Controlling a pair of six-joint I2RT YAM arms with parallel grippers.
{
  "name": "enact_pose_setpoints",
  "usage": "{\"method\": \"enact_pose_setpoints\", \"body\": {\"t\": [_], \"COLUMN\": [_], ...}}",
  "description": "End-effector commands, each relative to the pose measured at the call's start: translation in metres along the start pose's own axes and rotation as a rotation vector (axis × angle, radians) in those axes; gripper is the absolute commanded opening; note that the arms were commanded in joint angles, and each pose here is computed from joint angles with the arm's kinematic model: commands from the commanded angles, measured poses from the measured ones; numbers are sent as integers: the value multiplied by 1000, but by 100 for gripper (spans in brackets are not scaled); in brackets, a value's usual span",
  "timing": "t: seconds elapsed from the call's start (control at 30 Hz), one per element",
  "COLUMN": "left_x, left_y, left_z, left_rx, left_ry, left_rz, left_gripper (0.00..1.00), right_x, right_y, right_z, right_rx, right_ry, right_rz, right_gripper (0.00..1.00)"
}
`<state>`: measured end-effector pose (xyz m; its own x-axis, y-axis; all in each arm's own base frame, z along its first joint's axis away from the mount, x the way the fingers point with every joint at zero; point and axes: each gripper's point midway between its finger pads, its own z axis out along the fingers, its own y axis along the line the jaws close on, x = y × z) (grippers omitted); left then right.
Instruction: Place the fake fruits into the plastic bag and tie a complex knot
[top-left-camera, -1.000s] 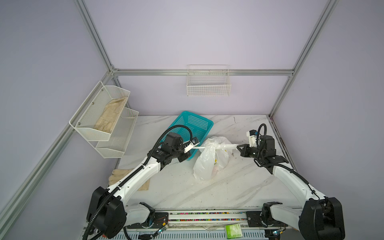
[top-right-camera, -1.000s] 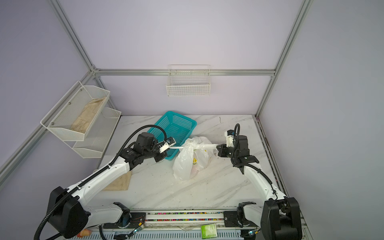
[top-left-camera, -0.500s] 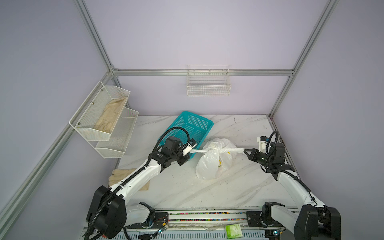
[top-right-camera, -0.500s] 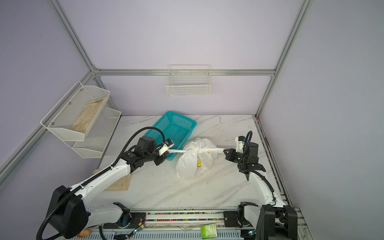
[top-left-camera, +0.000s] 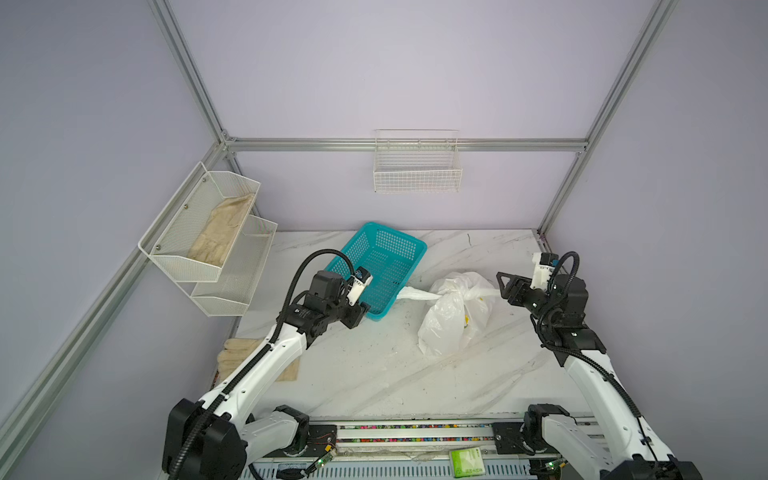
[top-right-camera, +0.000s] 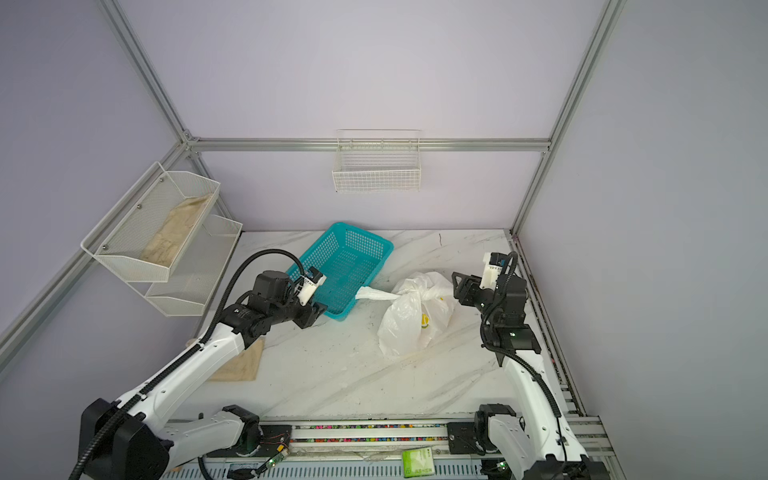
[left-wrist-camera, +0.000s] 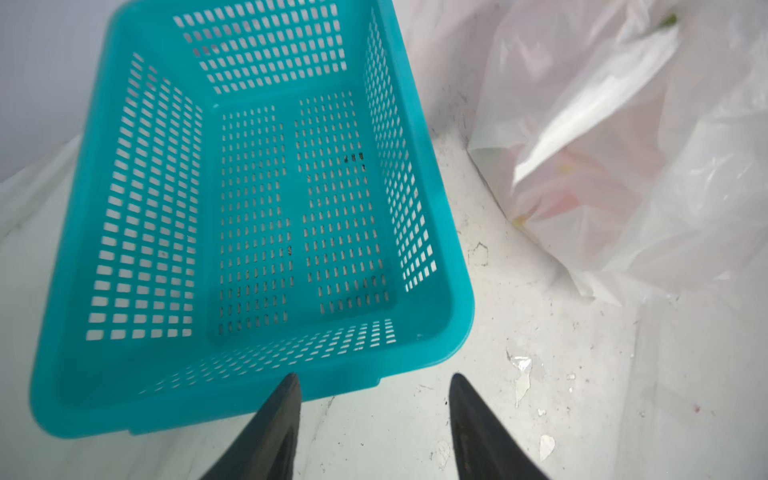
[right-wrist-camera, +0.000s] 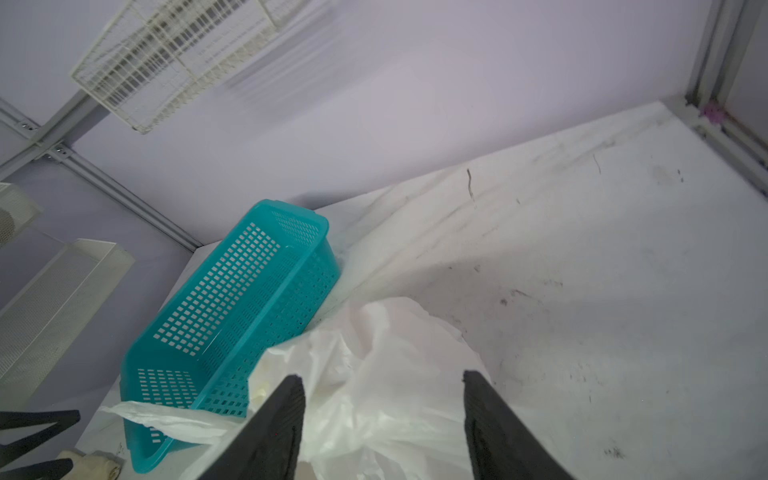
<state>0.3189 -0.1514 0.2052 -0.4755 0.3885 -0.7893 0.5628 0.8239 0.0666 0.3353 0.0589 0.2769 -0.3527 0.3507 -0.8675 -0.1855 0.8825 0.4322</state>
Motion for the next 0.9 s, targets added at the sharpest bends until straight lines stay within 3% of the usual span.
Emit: {"method": "enact_pose_setpoints", "body": {"t": [0.0, 0.13, 0.27, 0.4, 0.47, 0.7, 0.87], "left_x": [-89, -96, -78, -42, -16, 65, 83], "left_y": [33, 75, 107, 144, 165, 203, 212], "left_z": [-51, -92, -116, -109, -94, -66, -37], "left_rx": [-161, -399, -642, -855, -911, -992, -927], "left_ry": [-355, -595, -730, -642, -554, -424, -370], "left_rz": [-184, -350, -363, -340, -356, -463, -446], "left_gripper": [61, 71, 87, 100, 100, 100, 100], "right_x": [-44, -78, -101, -101, -89, -27, 12], "right_y": [12, 20, 7, -33, -62, -131, -145], "right_z": [-12, -13, 2, 25, 42, 85, 92], "right_rx": [40, 73, 152, 316, 434, 633, 592], "right_ry": [-139, -225, -310, -382, -366, -247, -240], "right_rz": [-59, -108, -116, -97, -108, -259, -323], "right_gripper": [70, 79, 88, 97, 97, 97, 97]}}
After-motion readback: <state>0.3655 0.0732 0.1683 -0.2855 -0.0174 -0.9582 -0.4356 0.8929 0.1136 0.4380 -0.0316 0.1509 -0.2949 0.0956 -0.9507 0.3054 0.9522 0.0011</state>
